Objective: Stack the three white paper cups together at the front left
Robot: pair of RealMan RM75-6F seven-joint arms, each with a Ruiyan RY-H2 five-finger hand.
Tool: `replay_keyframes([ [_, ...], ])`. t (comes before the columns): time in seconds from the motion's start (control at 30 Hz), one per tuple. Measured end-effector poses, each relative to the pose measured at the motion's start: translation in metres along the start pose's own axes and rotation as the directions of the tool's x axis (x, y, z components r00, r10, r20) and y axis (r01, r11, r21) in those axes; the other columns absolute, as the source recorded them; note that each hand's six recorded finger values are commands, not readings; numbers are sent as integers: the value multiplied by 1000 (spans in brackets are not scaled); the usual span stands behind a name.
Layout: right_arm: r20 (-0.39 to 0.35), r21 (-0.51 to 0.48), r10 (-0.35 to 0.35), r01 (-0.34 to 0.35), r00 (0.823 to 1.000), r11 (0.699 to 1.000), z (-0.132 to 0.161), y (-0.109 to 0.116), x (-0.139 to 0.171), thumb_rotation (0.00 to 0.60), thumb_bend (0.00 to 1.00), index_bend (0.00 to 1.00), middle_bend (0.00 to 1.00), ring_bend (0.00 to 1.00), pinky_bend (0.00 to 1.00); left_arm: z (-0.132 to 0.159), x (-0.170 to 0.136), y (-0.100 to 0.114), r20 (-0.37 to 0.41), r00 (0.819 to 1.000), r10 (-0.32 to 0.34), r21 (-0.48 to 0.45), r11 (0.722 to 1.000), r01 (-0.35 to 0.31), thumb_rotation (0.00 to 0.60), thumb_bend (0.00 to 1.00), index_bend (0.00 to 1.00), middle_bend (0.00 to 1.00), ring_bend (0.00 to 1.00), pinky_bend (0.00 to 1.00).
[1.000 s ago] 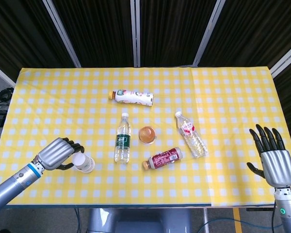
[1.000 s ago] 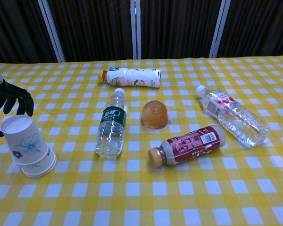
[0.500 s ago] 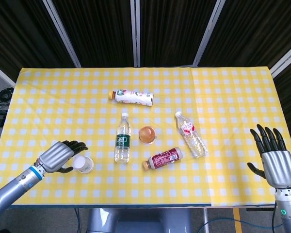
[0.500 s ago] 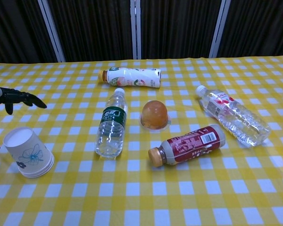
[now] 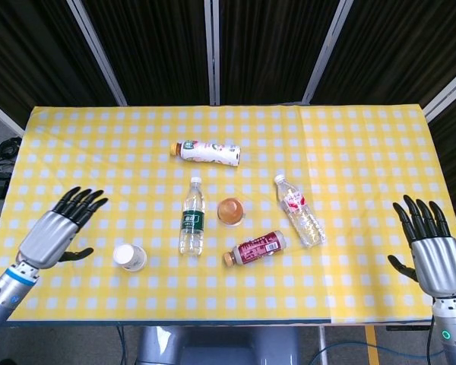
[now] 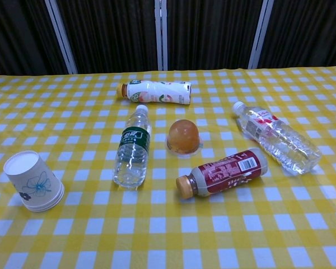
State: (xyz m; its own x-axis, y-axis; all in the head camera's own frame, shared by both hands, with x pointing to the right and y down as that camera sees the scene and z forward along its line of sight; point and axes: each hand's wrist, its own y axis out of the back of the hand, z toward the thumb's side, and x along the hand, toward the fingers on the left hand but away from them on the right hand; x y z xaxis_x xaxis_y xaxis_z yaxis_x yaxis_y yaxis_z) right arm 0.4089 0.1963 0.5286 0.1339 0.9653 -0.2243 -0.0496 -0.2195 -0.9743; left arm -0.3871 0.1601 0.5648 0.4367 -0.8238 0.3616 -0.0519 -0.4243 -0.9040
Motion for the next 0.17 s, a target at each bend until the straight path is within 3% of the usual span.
replay_keyframes([
  [0.07, 9, 3, 0, 0, 1000, 1000, -1, 0, 0, 600, 0, 0, 0, 0, 0, -6, -17, 5, -73, 996, 51, -3, 999, -51, 600, 60, 0, 0, 0, 0],
  [0.17, 31, -2, 4, -4, 999, 1000, -4, 1, 0, 600, 0, 0, 0, 0, 0, -8, -35, 7, -140, 989, 56, 14, 998, -55, 600, 60, 0, 0, 0, 0],
])
